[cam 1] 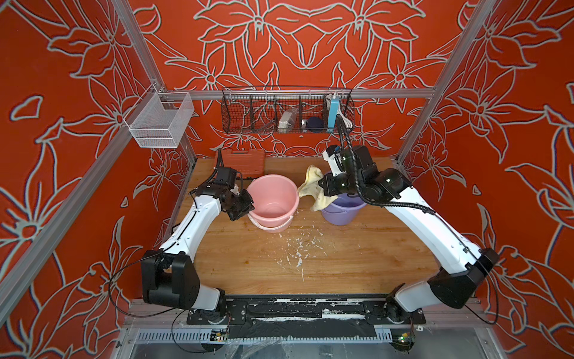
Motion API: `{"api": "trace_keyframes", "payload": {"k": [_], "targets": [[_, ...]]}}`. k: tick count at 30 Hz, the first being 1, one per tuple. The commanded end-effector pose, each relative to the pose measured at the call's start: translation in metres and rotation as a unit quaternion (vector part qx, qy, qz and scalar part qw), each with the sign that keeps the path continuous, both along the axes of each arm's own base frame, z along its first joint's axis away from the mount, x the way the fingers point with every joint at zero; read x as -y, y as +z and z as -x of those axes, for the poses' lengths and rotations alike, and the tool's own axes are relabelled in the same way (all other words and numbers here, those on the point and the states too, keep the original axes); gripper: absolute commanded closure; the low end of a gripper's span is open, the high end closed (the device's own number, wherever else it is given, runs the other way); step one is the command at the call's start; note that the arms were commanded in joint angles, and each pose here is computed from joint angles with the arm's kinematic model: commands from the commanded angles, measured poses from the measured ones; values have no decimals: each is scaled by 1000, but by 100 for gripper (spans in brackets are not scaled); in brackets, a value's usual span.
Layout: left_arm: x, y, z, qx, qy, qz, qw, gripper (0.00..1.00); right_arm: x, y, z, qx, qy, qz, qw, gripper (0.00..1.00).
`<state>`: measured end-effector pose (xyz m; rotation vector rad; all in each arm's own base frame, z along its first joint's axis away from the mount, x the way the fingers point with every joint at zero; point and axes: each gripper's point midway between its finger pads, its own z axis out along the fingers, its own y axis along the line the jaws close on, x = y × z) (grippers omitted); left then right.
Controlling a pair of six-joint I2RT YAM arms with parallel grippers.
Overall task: Wipe the inside of the bucket with a cloth
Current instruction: Pick up the bucket from the center of the board.
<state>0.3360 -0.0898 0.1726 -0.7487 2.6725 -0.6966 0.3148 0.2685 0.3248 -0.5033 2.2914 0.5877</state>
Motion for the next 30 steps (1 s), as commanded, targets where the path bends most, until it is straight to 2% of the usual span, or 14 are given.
{"api": "trace_keyframes", "payload": {"k": [1, 7, 11, 15, 19, 23, 30], "targets": [[18, -3, 2, 0, -49, -20, 999, 100, -7, 15, 5, 26, 15, 10, 1000, 100], [47, 2, 2, 60, -106, -93, 988, 100, -28, 9, 20, 37, 50, 37, 997, 100], [52, 6, 4, 88, -105, -92, 986, 100, -38, -9, 21, 27, 59, 56, 996, 100], [55, 11, 12, 101, -114, -93, 984, 100, -49, -42, 18, 13, 64, 99, 993, 100], [53, 16, 23, 95, -119, -107, 983, 100, -51, -83, 8, -2, 49, 159, 986, 100], [53, 11, 35, 73, -128, -118, 982, 100, -55, -121, 0, -19, 45, 189, 981, 100], [70, 11, 47, 57, -149, -94, 983, 100, -66, -161, 3, -30, 58, 235, 970, 100]]}}
